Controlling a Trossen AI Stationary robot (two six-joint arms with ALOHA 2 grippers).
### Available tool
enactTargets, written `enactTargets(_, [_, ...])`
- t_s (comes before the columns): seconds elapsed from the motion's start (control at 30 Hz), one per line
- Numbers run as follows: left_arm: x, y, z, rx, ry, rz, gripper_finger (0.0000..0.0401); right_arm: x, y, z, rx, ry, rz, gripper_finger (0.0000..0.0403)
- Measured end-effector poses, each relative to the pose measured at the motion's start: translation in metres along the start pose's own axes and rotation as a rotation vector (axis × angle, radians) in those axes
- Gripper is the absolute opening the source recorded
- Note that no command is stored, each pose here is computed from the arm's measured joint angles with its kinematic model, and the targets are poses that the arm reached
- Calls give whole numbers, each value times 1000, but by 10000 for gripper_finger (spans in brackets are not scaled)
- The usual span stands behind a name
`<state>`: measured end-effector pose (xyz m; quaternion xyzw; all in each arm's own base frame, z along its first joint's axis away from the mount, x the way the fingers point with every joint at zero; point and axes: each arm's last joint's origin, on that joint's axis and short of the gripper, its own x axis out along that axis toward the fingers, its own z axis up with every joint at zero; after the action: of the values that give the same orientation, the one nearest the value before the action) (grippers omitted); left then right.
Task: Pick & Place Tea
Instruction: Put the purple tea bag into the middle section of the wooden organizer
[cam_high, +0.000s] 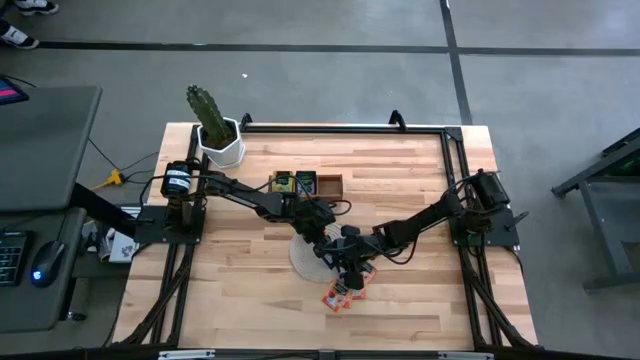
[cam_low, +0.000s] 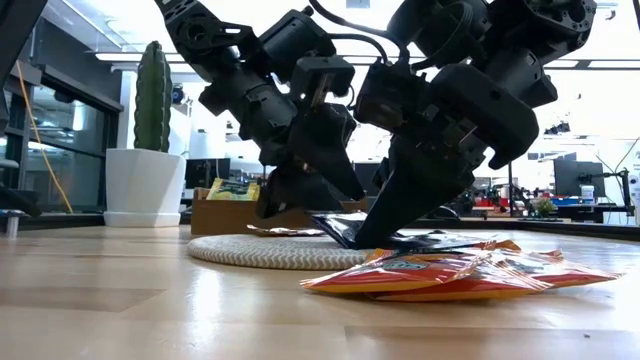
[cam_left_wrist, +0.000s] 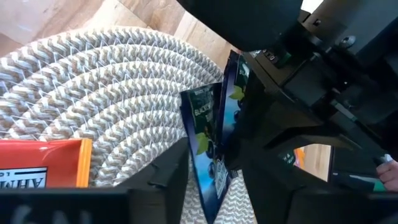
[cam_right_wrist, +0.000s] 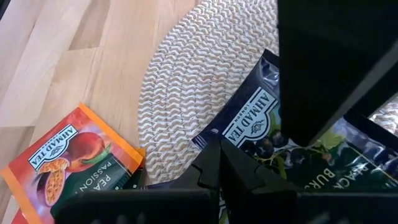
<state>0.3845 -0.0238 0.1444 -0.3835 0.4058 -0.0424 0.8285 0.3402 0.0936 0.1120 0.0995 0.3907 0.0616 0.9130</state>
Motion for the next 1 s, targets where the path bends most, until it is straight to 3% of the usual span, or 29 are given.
enactTargets(0.37, [0, 1, 1, 35, -25, 29, 10, 0, 0, 0, -4, -1, 1, 0])
enactTargets(1.0, [0, 2, 1, 80, -30, 48, 0, 0, 1, 1, 41, 3, 31, 0])
